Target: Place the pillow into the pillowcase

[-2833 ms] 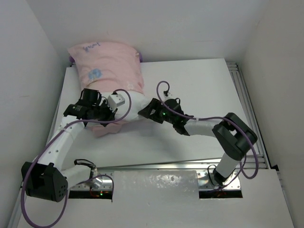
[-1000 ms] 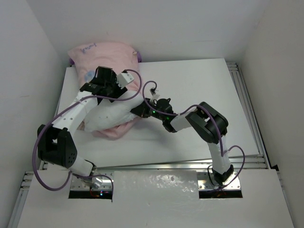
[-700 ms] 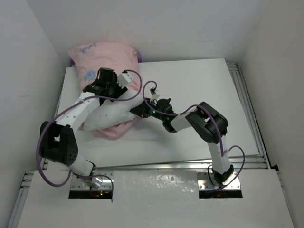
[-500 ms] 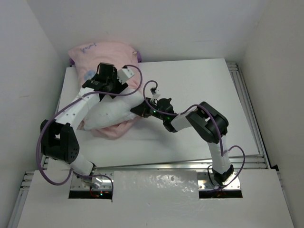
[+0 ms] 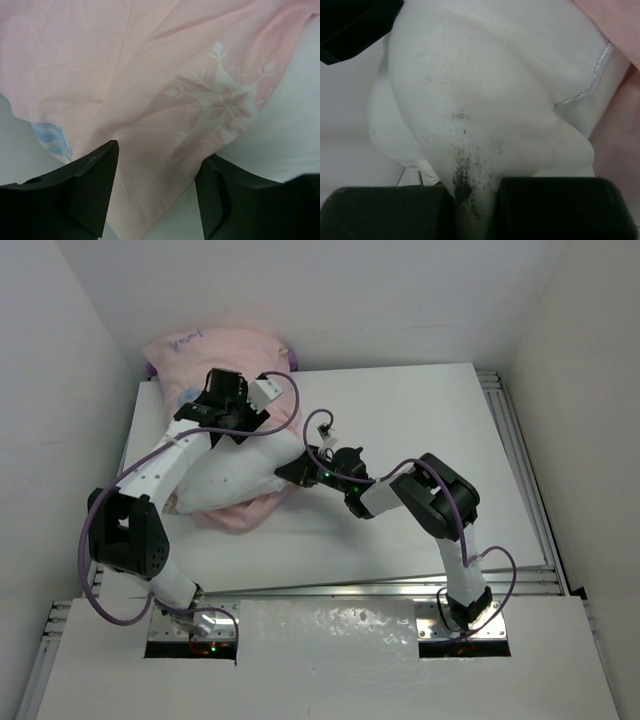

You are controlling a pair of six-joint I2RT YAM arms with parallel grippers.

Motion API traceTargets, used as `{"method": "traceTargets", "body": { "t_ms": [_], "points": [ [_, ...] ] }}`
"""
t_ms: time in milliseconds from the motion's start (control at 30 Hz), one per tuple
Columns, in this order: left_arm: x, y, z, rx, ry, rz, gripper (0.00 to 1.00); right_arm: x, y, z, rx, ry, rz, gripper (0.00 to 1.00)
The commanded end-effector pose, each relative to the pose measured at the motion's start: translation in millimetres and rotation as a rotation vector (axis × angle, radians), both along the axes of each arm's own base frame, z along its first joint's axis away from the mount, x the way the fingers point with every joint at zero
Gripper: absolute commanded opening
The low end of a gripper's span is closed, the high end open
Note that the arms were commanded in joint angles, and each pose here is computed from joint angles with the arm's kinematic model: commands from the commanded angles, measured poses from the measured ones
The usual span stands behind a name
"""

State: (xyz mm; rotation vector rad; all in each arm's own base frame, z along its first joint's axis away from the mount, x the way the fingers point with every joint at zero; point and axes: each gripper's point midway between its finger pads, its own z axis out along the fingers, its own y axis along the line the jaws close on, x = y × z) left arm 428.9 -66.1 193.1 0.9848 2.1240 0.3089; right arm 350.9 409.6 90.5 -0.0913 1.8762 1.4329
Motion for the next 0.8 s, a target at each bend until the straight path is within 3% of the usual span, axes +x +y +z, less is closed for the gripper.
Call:
{"method": "traceTargets", "body": {
  "t_ms": [0, 100, 333, 533, 767],
  "points": [
    [35, 10, 39, -0.002, -0.178, 0.081, 0.55, 0, 2, 22, 0.056, -0.071, 0.023, 0.00],
    [37, -2, 69, -0.071, -0.192, 0.059, 0.52, 0, 1, 20, 0.036, -0.074, 0.026, 0.00],
    [16, -1, 57, -0.078, -0.107, 0.062, 0.33, 0, 5, 23, 0.067, -0.068, 0.037, 0.00],
    [14, 6, 36, -0.029, -0.066, 0.076, 0.41, -1, 5, 25, 0.072, -0.071, 0.040, 0.00],
    [-11, 12, -40, 0.052, 0.159, 0.050, 0.50, -2, 1, 22, 0.049, -0.082, 0.030, 0.00]
  ]
}}
